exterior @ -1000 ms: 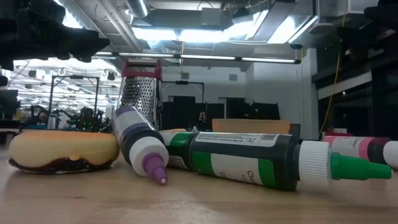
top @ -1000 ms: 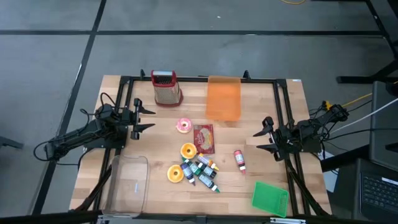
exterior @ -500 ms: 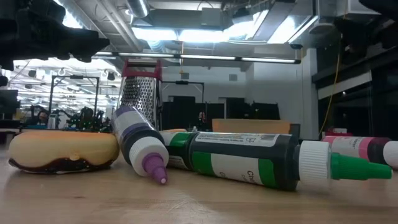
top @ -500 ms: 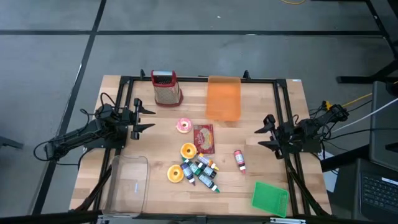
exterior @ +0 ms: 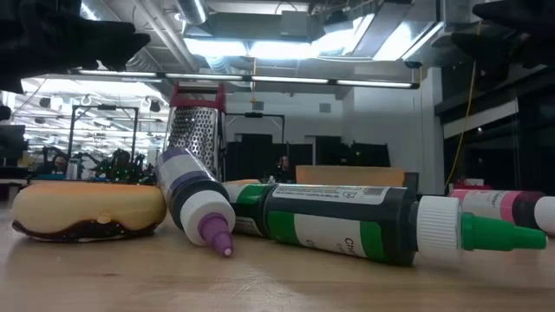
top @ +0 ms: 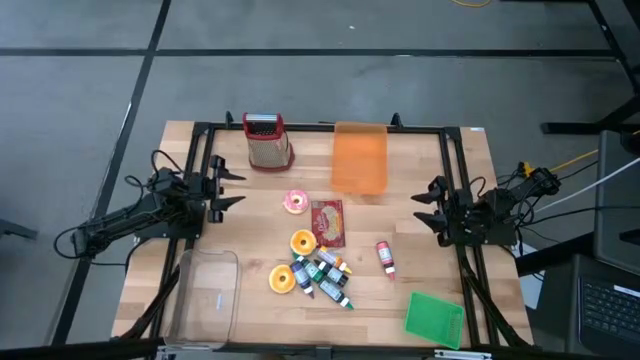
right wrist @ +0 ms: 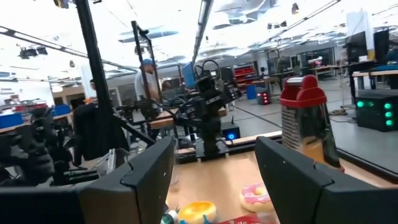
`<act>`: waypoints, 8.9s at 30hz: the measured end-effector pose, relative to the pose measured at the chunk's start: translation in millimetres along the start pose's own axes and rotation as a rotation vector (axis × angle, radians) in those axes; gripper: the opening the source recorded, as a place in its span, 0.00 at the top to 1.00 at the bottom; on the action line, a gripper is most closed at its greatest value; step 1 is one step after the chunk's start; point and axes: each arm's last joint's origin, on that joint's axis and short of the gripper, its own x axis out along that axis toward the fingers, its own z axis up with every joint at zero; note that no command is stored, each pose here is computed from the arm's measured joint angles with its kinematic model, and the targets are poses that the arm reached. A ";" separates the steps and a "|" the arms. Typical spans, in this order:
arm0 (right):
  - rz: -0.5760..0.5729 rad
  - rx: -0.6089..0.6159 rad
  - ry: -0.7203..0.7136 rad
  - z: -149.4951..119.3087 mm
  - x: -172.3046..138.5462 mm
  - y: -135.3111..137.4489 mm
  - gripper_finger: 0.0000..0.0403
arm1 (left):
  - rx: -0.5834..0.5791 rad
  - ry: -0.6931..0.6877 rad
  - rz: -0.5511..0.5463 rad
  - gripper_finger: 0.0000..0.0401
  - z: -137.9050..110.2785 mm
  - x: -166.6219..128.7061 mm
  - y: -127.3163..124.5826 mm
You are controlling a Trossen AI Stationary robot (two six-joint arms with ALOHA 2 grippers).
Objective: Pick & Place Food Item
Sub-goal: Put the pink donut into the green bin
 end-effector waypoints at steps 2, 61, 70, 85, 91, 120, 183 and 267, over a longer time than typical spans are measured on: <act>0.000 0.009 -0.004 0.4 0.0 0.0 0.43 | -0.032 -0.010 0.001 0.43 1.1 0.0 0.1; -0.226 -0.279 0.080 41.5 118.2 16.6 0.43 | -0.028 0.841 0.141 0.43 -27.0 97.9 0.0; -0.223 -0.218 0.080 40.6 117.9 17.6 0.43 | 0.175 1.096 -0.004 0.43 -67.9 146.6 -13.6; -0.205 -0.204 0.082 40.0 117.1 21.1 0.43 | 0.211 1.225 -0.164 0.43 -99.4 169.8 -21.7; -0.204 -0.202 0.082 40.0 117.1 21.1 0.43 | 0.161 1.257 -0.197 0.45 -100.2 166.3 -23.5; -0.132 -0.194 0.088 39.5 117.4 23.1 0.43 | 0.059 1.039 -0.375 0.95 -66.2 211.4 -10.9; 0.105 -0.320 0.339 19.1 179.5 46.4 0.82 | -0.322 0.178 -0.898 0.96 -7.2 287.2 36.6; -0.318 0.686 1.641 -7.1 57.4 193.0 0.95 | 0.031 0.480 -0.429 0.53 64.9 229.4 57.2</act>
